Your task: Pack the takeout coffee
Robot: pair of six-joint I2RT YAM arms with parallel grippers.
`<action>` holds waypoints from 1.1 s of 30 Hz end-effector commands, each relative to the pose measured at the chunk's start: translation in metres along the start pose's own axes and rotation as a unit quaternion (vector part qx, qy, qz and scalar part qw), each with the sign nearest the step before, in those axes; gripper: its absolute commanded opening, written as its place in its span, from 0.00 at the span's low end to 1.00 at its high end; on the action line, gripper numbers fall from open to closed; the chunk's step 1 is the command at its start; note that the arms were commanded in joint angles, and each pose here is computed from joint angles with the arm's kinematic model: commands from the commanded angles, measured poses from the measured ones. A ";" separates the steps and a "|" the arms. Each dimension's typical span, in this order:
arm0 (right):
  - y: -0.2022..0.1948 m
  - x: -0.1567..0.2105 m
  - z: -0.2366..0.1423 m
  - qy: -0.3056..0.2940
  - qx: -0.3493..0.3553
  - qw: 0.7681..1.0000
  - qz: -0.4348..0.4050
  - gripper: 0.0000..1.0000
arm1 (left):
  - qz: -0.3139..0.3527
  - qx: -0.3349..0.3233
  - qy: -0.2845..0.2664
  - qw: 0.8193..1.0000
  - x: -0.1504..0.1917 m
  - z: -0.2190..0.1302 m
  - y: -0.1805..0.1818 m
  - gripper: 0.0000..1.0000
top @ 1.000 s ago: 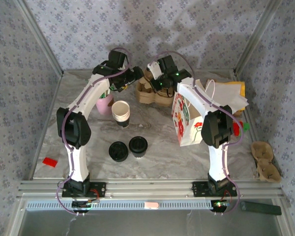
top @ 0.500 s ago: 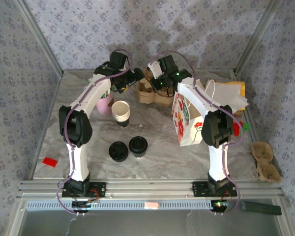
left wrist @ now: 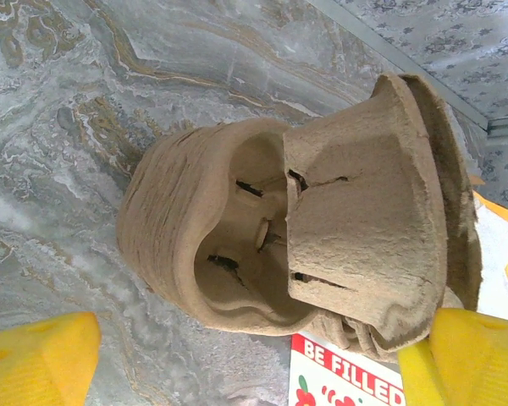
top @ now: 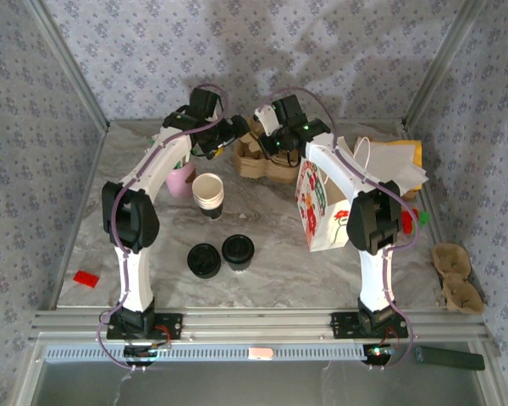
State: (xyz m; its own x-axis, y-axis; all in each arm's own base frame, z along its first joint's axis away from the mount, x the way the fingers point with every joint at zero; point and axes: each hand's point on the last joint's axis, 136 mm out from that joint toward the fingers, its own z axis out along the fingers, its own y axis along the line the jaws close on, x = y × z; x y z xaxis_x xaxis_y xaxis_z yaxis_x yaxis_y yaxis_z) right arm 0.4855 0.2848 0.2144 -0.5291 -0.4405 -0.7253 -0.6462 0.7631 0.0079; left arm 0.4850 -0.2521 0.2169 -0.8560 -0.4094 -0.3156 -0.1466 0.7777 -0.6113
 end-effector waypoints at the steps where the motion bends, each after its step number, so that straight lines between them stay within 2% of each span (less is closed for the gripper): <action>1: -0.003 -0.009 -0.012 -0.019 0.001 1.000 0.007 0.00 | 0.004 0.033 -0.019 0.999 -0.007 -0.024 -0.024 1.00; 19: -0.002 -0.007 -0.010 -0.016 -0.003 1.000 0.007 0.00 | -0.001 0.036 -0.017 0.999 -0.009 -0.009 -0.020 1.00; 33: -0.003 -0.013 -0.011 -0.023 -0.005 1.000 0.013 0.00 | -0.011 0.023 -0.011 1.000 -0.004 -0.001 -0.003 0.99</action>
State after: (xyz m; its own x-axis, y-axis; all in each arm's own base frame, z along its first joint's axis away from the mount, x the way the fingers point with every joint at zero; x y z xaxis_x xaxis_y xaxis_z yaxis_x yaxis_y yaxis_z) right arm 0.4858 0.2858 0.2137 -0.5290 -0.4336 -0.7295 -0.6498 0.7599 0.0195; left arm 0.4899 -0.2536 0.2079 -0.8480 -0.4297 -0.3103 -0.1562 0.7620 -0.6284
